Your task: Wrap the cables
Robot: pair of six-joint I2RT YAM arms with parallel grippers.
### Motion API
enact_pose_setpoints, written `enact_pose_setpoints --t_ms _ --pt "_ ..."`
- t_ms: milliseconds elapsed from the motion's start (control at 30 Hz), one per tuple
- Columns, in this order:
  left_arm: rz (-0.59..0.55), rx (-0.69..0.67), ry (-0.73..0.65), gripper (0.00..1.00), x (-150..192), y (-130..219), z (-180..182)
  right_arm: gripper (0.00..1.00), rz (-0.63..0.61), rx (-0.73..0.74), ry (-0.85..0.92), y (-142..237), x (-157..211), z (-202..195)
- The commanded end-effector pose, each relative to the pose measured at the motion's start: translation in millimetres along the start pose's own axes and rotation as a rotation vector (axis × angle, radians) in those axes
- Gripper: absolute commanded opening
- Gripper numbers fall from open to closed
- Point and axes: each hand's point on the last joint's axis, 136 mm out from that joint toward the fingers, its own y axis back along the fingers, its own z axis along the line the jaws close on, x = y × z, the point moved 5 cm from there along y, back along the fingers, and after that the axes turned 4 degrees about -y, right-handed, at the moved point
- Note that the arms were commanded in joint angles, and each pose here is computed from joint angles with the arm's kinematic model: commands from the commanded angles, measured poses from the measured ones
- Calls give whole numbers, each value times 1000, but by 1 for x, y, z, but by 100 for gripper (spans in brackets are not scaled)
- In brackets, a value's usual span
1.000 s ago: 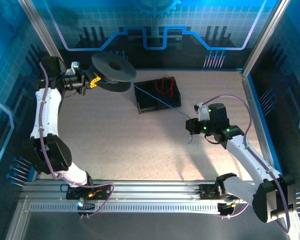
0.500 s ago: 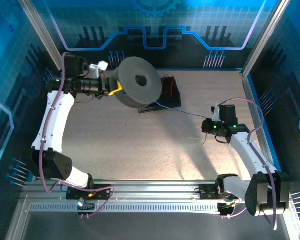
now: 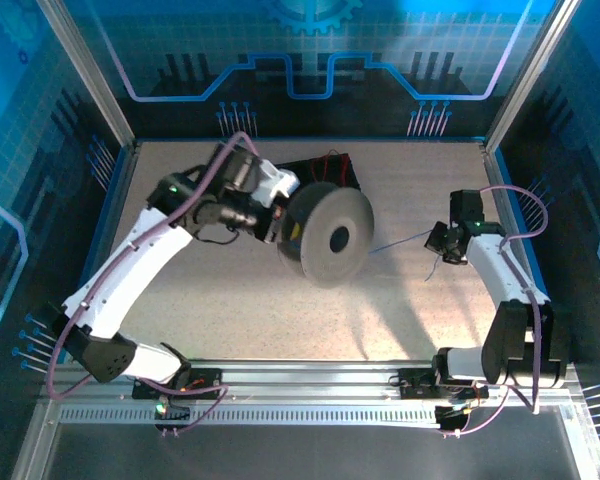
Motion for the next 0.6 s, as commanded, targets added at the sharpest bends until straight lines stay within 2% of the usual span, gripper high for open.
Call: enact_pose_setpoints --t_ms 0,233,433,567 --pt "138 -164 -87 0 37 -5 2 0 -81 119 -150 1 -31 -28" --pt "295 -392 -229 0 63 -51 9 0 -110 40 -192 14 -57 -23" --pt "413 -516 -285 0 75 -93 27 0 -123 -85 -140 34 -65 10" --pt "465 -583 -304 0 80 -111 41 0 -148 -221 -71 57 -63 39"
